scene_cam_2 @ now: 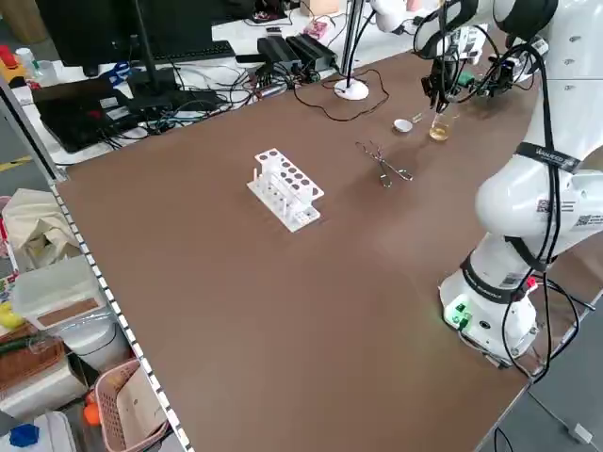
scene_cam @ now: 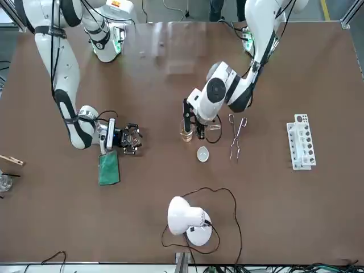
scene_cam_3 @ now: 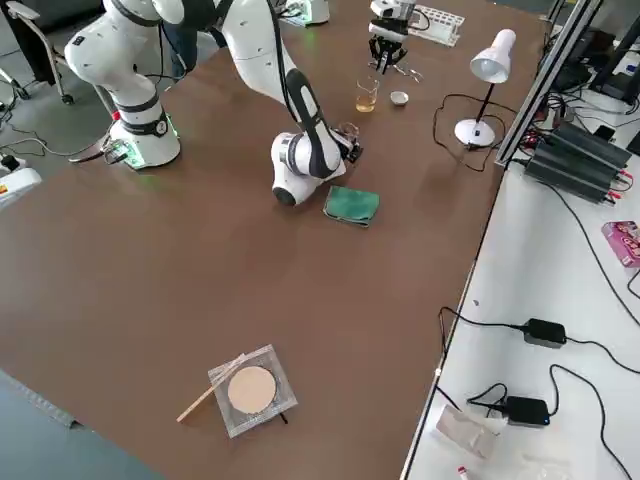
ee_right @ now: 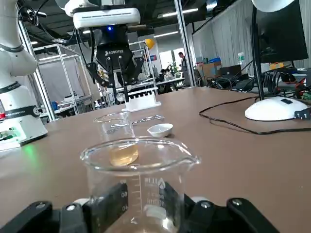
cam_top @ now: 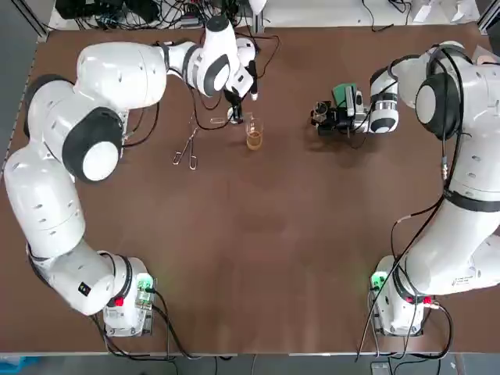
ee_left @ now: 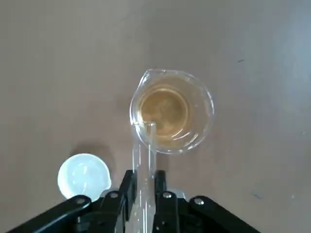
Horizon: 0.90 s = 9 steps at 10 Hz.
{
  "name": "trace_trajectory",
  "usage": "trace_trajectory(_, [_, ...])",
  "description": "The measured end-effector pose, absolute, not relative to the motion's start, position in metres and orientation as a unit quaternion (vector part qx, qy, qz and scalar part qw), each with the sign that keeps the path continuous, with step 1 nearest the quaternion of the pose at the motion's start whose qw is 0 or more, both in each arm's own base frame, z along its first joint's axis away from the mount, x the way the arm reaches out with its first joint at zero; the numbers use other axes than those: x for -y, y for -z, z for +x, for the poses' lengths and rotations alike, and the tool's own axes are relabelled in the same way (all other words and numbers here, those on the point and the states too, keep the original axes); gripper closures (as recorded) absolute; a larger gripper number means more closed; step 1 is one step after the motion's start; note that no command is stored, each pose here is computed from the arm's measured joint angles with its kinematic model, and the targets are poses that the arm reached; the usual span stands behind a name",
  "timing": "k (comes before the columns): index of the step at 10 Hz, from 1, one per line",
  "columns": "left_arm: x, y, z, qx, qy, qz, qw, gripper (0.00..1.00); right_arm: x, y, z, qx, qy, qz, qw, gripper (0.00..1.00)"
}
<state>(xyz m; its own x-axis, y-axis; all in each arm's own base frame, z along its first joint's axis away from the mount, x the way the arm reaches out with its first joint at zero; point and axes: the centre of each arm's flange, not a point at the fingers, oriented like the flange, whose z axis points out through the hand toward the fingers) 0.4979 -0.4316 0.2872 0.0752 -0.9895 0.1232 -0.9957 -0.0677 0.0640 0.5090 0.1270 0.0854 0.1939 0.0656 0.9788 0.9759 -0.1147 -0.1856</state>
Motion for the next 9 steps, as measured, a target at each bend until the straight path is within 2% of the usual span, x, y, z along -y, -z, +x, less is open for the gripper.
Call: trace_trajectory(9, [0.444,-0.287,0.487,0.685,-0.021,0.727,0.025,0.79,-0.127,-0.084,0.508,0.442,0.458,-0.59,0.497,0.62])
